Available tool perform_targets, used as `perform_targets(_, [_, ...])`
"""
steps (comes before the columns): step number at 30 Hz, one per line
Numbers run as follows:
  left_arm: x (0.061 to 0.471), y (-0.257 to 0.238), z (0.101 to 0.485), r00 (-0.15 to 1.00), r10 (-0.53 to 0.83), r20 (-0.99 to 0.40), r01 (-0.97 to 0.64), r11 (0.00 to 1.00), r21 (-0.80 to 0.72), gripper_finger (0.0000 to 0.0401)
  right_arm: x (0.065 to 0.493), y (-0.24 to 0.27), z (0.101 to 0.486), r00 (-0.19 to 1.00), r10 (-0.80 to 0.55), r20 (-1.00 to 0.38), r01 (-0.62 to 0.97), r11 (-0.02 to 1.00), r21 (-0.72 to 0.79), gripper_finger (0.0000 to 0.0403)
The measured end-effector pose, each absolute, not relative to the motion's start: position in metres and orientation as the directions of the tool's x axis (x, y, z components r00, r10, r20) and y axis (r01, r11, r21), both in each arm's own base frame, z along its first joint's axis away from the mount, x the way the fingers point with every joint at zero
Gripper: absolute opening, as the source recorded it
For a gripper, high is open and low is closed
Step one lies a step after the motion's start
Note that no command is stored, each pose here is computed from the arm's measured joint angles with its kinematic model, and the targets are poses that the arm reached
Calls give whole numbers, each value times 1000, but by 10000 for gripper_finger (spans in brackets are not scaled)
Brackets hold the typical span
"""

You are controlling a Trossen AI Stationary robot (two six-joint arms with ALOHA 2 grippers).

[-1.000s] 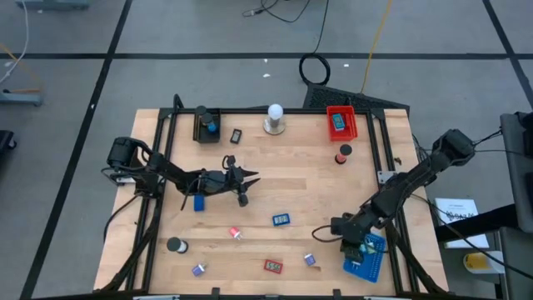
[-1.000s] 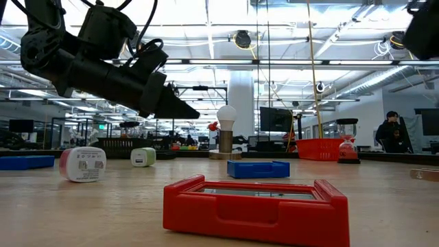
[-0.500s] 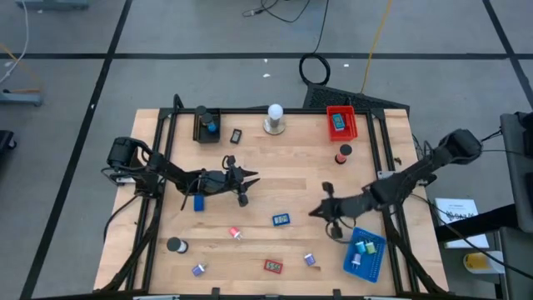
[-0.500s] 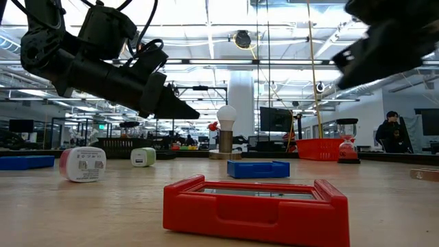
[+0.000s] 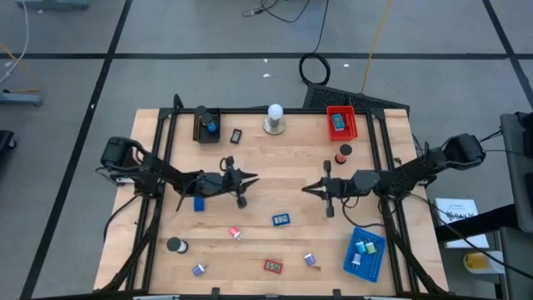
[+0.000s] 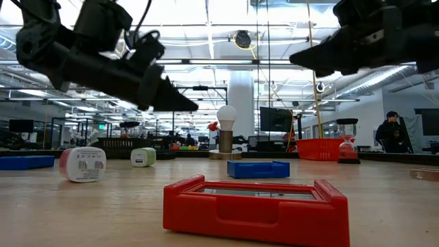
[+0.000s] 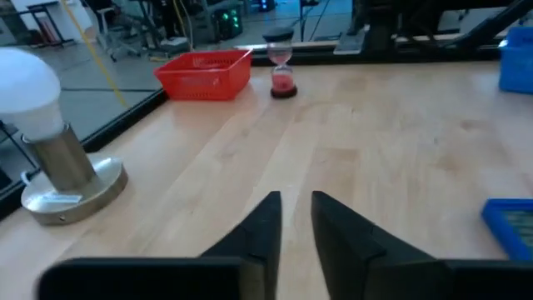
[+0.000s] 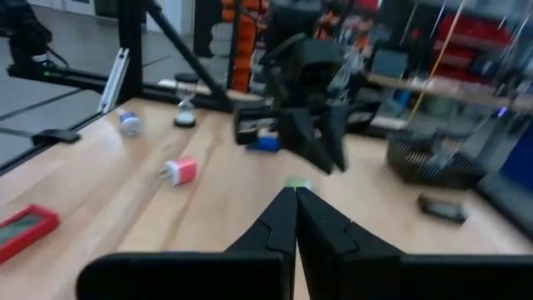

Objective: Pick & Place Office items
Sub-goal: Put the right blue digital clock into the red bin

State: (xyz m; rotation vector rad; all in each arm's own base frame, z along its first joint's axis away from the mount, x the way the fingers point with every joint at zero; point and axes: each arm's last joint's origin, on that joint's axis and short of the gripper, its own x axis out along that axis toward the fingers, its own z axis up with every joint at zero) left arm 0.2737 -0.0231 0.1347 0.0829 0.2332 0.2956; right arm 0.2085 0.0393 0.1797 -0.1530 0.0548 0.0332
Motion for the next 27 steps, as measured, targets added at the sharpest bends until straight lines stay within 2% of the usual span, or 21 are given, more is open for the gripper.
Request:
perform_targets(5, [263,-34,155,924,321,-210,-301,946,120,7,210,36,189,1000,12,28,-5,965,-262,0])
perform_targets(9, [252,-42,167,909,343,-239,-324,939,114,14,209,36,189,999,14,30,-6,963,-268,0])
perform_targets(18, [240,-51,176,921,269,-283,-286,958,-21,17,210,36,188,1000,14,24,-8,964,-268,0])
perform_targets(27, [243,-27,173,877,365,-311,-416,902,-116,20,209,36,188,1000,15,23,-8,964,-267,0])
